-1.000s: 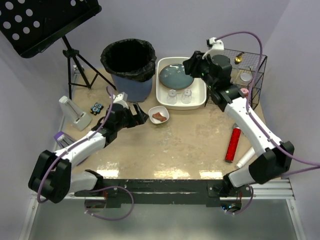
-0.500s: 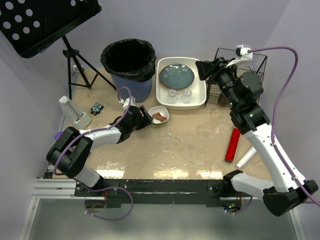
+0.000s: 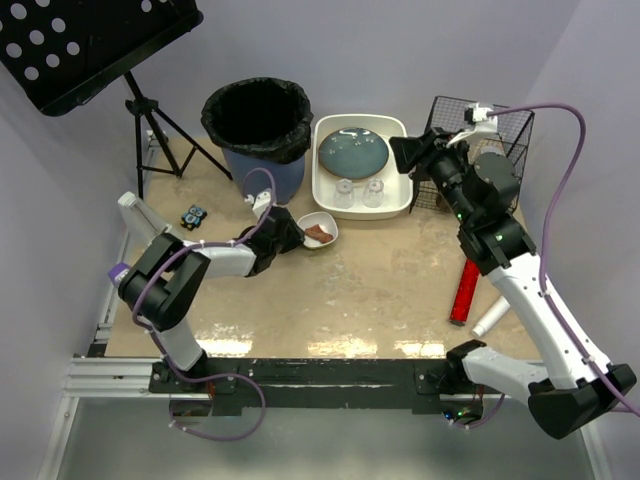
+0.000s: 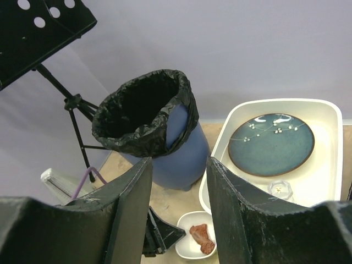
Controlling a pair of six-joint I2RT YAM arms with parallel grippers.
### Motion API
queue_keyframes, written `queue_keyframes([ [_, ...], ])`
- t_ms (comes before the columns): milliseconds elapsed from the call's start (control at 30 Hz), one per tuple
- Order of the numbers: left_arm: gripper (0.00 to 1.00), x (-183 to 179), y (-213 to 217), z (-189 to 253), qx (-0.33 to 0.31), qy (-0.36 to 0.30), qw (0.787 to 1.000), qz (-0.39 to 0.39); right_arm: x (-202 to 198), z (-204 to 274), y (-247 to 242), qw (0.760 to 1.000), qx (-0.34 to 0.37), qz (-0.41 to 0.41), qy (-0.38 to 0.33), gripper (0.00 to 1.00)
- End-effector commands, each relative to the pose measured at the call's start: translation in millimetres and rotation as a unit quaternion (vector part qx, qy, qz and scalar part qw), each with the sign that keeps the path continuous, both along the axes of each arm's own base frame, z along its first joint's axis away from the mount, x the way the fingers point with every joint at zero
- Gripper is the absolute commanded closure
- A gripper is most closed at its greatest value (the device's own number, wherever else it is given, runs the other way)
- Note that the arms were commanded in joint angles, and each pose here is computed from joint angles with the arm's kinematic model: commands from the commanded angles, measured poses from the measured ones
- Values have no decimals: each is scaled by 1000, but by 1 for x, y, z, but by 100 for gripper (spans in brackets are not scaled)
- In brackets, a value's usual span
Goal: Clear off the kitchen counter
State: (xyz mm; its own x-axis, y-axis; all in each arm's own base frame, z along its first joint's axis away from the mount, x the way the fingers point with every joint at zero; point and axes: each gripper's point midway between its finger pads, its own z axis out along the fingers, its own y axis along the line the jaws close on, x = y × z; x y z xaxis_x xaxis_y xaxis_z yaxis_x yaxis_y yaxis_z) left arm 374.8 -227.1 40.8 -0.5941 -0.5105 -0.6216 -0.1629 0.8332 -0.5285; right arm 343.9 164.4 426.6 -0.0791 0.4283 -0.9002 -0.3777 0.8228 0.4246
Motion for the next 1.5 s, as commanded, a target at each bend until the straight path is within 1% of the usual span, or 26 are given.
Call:
queue_keyframes([
  [0, 60, 23, -11, 21, -21, -42, 999, 11, -13, 13, -5, 1000, 12, 1, -17, 52],
  [67, 64, 25, -14, 21, -20, -42, 999, 6, -14, 12, -6, 1000, 10, 0, -16, 52],
  [100, 67, 26, -15, 20, -20, -41, 999, 4, -14, 12, -6, 1000, 10, 0, -16, 52],
  [200, 86, 25, -15, 19, -18, -41, 999, 0, -15, 10, -9, 1000, 9, -6, -16, 51],
  [400, 94, 13, -6, 26, -10, -47, 999, -5, -12, -3, -8, 1000, 2, -8, -5, 51],
  [467, 100, 7, -2, 33, -7, -52, 999, -8, -11, -9, -6, 1000, -1, -2, 0, 51],
  [600, 100, -8, 9, 44, 5, -54, 998, -15, -12, -23, 0, 1000, -5, 12, 9, 50],
  [667, 100, -19, 16, 47, 15, -52, 998, -21, -18, -35, 11, 998, -15, 50, 18, 49],
  [700, 100, -24, 20, 49, 19, -53, 998, -23, -20, -35, 16, 998, -14, 65, 12, 48],
  [767, 100, -35, 29, 54, 31, -54, 998, -29, -21, -51, 25, 995, -22, 91, 26, 48],
  [933, 100, -65, 51, 69, 42, -72, 996, -38, -40, -97, 61, 975, -25, 212, 64, 45],
  [1000, 100, -74, 58, 73, 44, -76, 995, -37, -51, -112, 72, 964, -16, 254, 77, 38],
  [1100, 100, -84, 67, 77, 50, -77, 995, -38, -65, -134, 86, 944, 2, 312, 105, 32],
  [1267, 100, -86, 62, 90, 54, -92, 992, -67, -87, -169, 113, 909, 23, 388, 151, 18],
  [1367, 100, -84, 56, 96, 58, -98, 990, -87, -95, -183, 127, 892, 28, 418, 169, 12],
  [1467, 100, -82, 53, 99, 63, -103, 988, -99, -98, -189, 133, 885, 44, 428, 179, 7],
])
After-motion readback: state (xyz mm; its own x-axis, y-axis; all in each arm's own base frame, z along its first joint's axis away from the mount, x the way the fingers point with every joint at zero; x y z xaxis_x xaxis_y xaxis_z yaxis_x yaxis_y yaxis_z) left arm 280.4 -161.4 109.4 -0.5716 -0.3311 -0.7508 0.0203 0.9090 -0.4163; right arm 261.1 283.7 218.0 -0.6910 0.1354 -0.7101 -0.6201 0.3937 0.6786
